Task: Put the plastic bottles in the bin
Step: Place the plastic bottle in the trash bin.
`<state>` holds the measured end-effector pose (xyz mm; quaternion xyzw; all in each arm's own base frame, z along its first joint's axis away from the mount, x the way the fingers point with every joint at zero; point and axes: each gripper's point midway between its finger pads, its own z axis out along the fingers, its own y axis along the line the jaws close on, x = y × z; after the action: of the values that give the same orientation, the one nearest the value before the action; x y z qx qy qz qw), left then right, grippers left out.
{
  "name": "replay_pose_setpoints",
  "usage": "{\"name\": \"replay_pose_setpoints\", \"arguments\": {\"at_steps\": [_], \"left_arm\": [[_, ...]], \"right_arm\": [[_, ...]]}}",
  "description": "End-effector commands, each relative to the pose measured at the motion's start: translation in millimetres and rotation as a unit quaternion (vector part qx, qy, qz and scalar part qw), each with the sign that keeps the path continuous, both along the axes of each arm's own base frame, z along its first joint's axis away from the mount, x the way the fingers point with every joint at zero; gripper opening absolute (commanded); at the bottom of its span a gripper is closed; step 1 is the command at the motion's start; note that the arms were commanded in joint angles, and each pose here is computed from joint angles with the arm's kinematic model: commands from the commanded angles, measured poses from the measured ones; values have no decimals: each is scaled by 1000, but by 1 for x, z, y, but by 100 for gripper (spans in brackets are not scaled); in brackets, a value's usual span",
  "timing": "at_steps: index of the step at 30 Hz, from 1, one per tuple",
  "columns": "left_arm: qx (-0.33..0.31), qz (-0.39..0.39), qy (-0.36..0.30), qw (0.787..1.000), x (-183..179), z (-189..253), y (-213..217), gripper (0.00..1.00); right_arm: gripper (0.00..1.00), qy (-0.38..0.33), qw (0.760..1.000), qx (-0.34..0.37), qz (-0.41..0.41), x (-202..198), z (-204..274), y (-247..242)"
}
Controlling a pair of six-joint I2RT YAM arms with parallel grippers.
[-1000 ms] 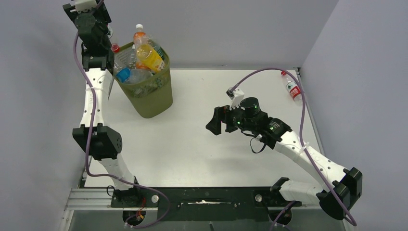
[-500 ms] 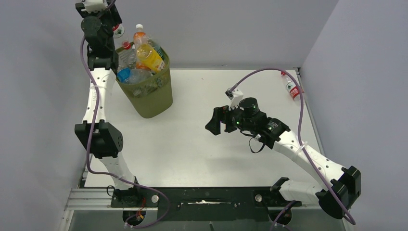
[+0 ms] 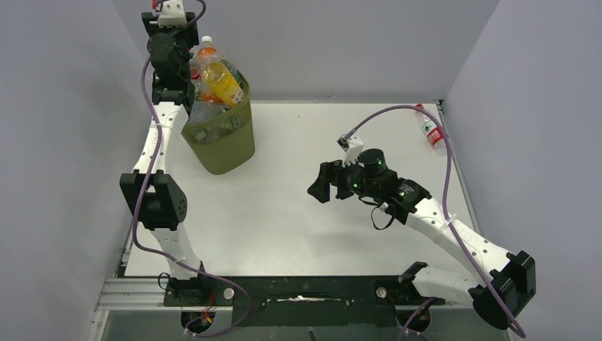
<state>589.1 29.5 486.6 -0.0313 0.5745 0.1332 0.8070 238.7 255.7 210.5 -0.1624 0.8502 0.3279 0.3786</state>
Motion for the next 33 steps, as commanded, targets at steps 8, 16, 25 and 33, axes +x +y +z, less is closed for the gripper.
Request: {"name": "replay_pose_setpoints", "arguments": {"at_steps": [8, 16, 25, 33], "left_arm": [[3, 23, -25, 999, -15, 17, 10, 18], [9, 32, -5, 999, -12, -1, 12, 18], [2, 29, 9, 1000, -20, -24, 13, 19], [-6, 15, 27, 999, -20, -26, 9, 51]], "right_arm": [[98, -18, 999, 29, 6, 1, 11, 3], [98, -18, 999, 28, 7, 0, 9, 3], [98, -18, 999, 31, 10, 0, 10, 3], [98, -20, 999, 30, 11, 1, 11, 3]]}}
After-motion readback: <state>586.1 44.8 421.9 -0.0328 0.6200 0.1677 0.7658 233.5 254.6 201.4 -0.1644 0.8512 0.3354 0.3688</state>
